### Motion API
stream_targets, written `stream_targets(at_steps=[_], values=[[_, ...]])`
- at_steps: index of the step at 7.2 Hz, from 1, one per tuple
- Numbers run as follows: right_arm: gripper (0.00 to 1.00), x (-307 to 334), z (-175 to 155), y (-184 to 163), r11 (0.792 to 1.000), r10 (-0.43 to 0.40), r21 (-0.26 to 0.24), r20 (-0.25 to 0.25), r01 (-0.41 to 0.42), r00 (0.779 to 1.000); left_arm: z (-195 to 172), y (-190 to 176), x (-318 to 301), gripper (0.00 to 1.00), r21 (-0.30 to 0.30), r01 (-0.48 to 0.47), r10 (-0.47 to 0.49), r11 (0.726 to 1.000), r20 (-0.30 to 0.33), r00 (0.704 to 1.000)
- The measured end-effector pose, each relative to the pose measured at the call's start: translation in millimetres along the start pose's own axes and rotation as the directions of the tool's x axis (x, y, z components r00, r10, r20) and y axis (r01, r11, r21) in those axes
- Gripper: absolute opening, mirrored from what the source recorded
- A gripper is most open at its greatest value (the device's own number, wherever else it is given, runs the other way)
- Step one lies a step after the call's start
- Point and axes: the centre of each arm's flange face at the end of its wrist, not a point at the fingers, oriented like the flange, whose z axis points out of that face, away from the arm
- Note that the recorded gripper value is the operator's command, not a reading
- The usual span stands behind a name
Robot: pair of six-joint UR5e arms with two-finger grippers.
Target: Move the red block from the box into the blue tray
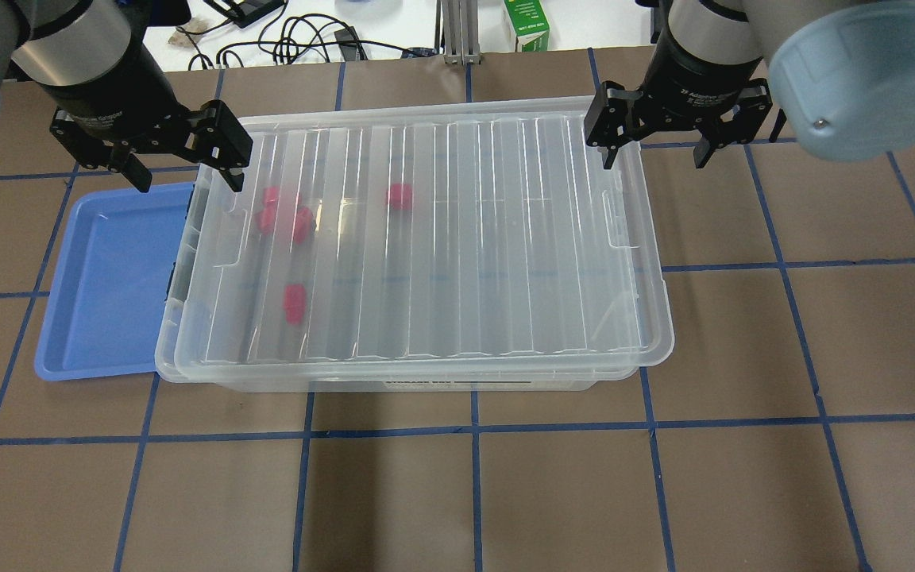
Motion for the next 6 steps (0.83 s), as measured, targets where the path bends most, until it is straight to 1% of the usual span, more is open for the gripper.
stream_targets(at_steps=[1,2,3,4,6], values=[[1.0,18,2,-5,1.0,0.005,-0.005,0.003,-0.005,1.0,0,0,0,1.0,-0.001,0.0,0.0,1.0,0.0,1.0],[1.0,30,11,-7,1.0,0.003,-0.015,0.004,-0.003,1.0,0,0,0,1.0,0.0,0.0,0.0,1.0,0.0,1.0],[1.0,35,30,-6,1.0,0.003,-0.022,0.003,-0.003,1.0,0,0,0,1.0,0.001,0.0,0.0,1.0,0.001,1.0],[1.0,37,57,-7,1.0,0.006,-0.028,0.002,-0.006,1.0,-1,0,0,1.0,0.002,0.0,0.0,1.0,0.002,1.0],[1.0,38,113,-23,0.999,0.008,-0.04,0.002,-0.008,1.0,-1,0,0,1.0,0.003,0.0,0.0,1.0,0.0,1.0]])
